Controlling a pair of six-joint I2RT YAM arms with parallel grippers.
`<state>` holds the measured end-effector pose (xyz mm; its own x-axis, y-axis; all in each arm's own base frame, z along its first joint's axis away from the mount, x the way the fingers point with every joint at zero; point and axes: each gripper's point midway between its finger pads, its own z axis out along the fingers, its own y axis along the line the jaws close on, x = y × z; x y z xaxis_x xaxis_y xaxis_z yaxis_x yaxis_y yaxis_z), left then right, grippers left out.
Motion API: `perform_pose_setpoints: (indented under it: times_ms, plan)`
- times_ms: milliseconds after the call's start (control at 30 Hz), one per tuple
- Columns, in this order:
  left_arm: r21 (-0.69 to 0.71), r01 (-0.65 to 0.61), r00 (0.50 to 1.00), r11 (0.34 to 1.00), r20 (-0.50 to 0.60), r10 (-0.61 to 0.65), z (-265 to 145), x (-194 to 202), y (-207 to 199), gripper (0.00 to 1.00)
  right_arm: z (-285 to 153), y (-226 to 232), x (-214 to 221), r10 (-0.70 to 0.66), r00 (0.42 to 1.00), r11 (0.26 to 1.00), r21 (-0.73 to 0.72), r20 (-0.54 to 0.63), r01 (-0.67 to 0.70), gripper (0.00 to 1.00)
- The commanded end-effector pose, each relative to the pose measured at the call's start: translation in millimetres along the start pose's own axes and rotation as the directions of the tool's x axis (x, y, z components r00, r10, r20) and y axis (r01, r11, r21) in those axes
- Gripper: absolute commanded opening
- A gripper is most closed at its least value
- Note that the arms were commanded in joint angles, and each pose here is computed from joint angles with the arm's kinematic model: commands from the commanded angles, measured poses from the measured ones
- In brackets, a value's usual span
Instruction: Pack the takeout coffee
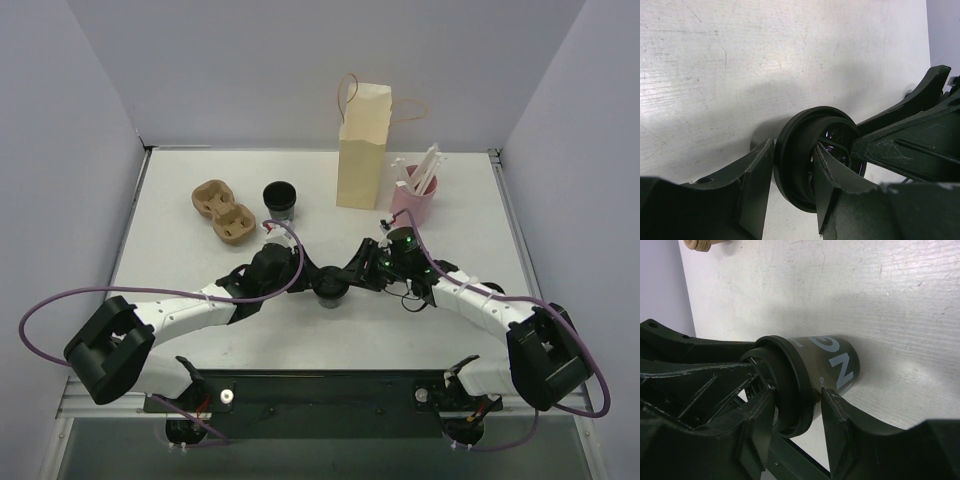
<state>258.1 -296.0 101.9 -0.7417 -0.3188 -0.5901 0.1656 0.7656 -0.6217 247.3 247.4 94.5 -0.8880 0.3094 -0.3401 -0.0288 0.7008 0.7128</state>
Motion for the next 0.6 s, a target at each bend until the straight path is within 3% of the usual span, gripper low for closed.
perform_pose_setpoints:
  times_ms: [0, 200, 567]
  plan:
    - [-0.288, -0.128, 0.957, 0.949, -0.286, 0.043, -20.7, 82.5, 93.1, 0.45, 3.3, -12.7, 6.8, 0.006, 1.0, 1.0, 0.03, 0.005, -0.006, 0.38]
    - [-0.292, -0.117, 0.957, 0.949, -0.29, 0.029, -22.4, 86.7, 96.0, 0.45, 4.3, -19.2, 12.6, -0.018, 1.0, 1.0, 0.001, 0.016, 0.018, 0.28]
    - [-0.302, -0.066, 0.957, 0.951, -0.287, -0.025, -25.8, 103.6, 103.7, 0.45, 12.8, -34.1, 15.8, -0.154, 0.985, 0.982, -0.098, 0.078, 0.161, 0.25]
